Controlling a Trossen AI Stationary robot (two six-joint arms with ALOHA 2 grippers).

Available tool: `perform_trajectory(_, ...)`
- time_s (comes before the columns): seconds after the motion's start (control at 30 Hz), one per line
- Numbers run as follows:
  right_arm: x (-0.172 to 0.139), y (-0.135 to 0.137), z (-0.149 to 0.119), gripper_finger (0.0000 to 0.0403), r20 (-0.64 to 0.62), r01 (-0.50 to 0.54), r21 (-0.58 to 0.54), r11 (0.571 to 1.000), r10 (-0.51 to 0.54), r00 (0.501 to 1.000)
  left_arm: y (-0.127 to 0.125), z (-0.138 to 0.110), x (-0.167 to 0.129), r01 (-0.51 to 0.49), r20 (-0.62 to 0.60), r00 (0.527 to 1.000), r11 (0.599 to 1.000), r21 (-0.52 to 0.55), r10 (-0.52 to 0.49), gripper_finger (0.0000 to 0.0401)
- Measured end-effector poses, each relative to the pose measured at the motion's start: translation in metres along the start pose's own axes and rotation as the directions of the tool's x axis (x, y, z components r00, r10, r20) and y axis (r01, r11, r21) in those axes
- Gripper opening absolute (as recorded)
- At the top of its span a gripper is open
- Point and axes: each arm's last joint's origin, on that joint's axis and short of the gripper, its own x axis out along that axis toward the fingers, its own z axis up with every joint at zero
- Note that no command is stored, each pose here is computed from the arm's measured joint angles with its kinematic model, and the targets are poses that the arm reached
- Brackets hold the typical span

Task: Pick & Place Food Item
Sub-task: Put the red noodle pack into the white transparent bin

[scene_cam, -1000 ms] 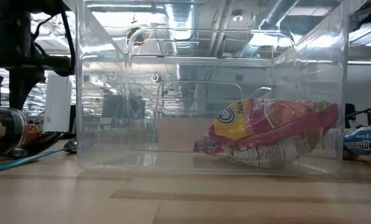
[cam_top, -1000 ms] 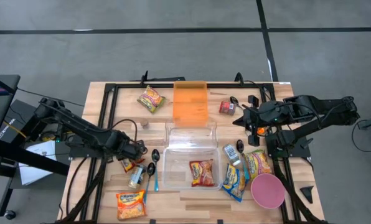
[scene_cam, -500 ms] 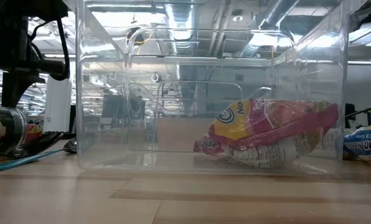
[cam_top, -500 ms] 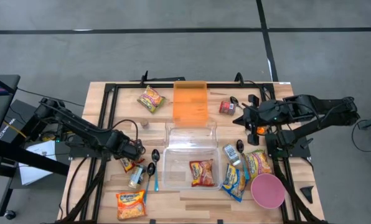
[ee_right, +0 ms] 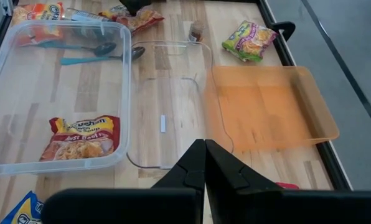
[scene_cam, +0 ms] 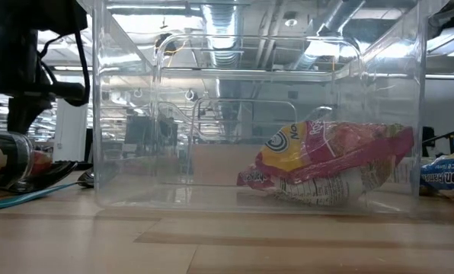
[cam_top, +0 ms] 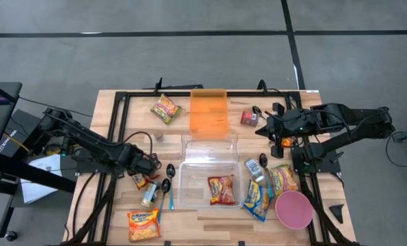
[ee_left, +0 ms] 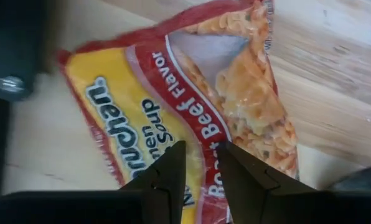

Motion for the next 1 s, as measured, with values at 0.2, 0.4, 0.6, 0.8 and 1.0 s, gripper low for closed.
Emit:
perform_trajectory(0.2, 0.0000, 0.0002, 0.0000, 0.0000, 0.000, -0.003, 0.000, 1.000, 0.003, 1.000, 0.0000, 0.0001, 0.0036, 0.022, 0.000, 1.000, 1.000, 0.001, -0.022, 0.0090)
perform_trajectory(0.4, 0.0000, 0.0002, 0.0000, 0.0000, 0.000, -0.003, -0.004, 1.000, 0.003, 1.000, 0.0008, 0.0015, 0.0041, 0.023, 0.027, 0.999, 1.000, 0.009, -0.024, 0.0084)
perform_trajectory(0.6, 0.0000, 0.0002, 0.0000, 0.0000, 0.000, -0.002, -0.004, 1.000, 0.002, 1.000, 0.0023, 0.0046, 0.0046, 0.029, 0.087, 0.996, 0.999, 0.040, -0.033, 0.0027)
perform_trajectory(0.8, -0.0001, 0.0002, 0.0000, 0.0000, 0.000, -0.003, -0.003, 1.000, 0.003, 1.000, 0.0019, 0.0059, 0.0048, 0.050, 0.122, 0.991, 0.996, 0.073, -0.059, 0.0004)
perform_trajectory(1.0, -0.0002, 0.0005, 0.0001, 0.0000, 0.001, -0.004, -0.003, 1.000, 0.004, 1.000, 0.0032, 0.0074, -0.0011, 0.094, 0.106, 0.988, 0.986, 0.138, -0.110, 0.0000)
